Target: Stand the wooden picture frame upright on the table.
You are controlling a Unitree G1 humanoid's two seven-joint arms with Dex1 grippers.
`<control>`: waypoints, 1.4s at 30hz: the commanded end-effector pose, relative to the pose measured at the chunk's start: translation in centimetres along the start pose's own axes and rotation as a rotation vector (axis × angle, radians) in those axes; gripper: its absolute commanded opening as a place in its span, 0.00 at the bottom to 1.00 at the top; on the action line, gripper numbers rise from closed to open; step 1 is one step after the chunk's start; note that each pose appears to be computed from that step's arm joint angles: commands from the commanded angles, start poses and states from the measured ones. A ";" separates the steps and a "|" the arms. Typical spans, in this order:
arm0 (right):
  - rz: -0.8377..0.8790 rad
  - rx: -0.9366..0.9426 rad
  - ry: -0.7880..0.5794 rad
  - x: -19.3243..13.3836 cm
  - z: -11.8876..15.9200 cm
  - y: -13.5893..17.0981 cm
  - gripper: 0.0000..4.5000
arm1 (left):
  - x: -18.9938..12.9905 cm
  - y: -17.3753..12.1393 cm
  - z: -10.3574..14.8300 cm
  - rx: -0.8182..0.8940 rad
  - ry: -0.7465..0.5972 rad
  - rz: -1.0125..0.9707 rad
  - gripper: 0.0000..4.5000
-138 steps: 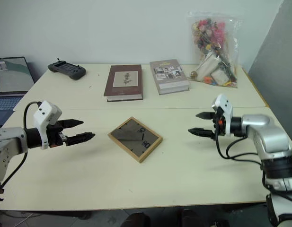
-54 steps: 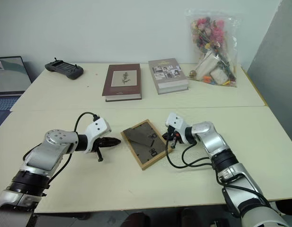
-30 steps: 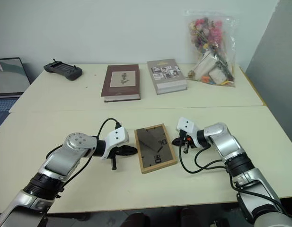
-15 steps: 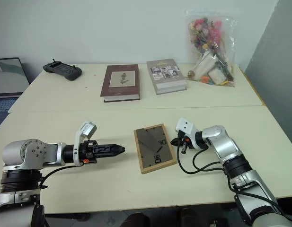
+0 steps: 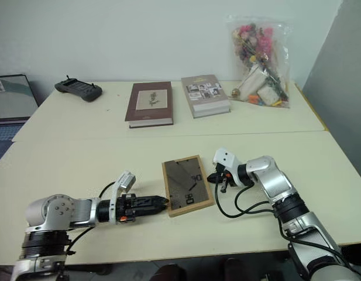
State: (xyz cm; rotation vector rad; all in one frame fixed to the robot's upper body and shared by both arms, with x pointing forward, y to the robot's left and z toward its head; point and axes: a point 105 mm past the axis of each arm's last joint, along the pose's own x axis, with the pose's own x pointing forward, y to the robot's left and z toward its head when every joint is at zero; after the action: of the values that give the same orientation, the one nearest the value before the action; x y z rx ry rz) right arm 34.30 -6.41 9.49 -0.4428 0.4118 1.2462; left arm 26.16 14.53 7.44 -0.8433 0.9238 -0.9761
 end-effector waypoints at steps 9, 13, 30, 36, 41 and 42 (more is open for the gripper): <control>0.019 -0.031 -0.035 0.5 1.3 0.8 0.00 | 0.7 -0.2 0.7 -0.017 -0.019 0.005 0.78; -0.012 -0.022 -0.020 -0.1 0.5 0.1 0.00 | 0.1 -0.5 0.7 -0.011 -0.026 -0.001 0.62; -0.002 0.095 -0.399 -8.1 10.7 -2.1 0.23 | 0.6 -9.3 8.0 0.431 -0.219 -0.162 0.29; 0.037 0.082 -0.473 -7.8 14.3 -2.1 0.54 | 0.9 -10.0 8.7 0.503 -0.221 -0.150 0.29; 0.033 0.044 -0.460 -6.1 15.1 -2.6 0.78 | 1.2 -10.8 8.8 0.521 -0.223 -0.171 0.29; 0.019 0.032 -0.453 -5.6 15.2 -2.7 0.84 | 1.3 -10.9 8.8 0.523 -0.224 -0.173 0.29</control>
State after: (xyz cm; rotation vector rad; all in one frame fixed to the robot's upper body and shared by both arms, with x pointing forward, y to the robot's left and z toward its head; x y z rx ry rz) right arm 35.95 -4.46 24.82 -0.0704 0.0906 1.3208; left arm 31.63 11.86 17.59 -0.6001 0.4732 -1.0996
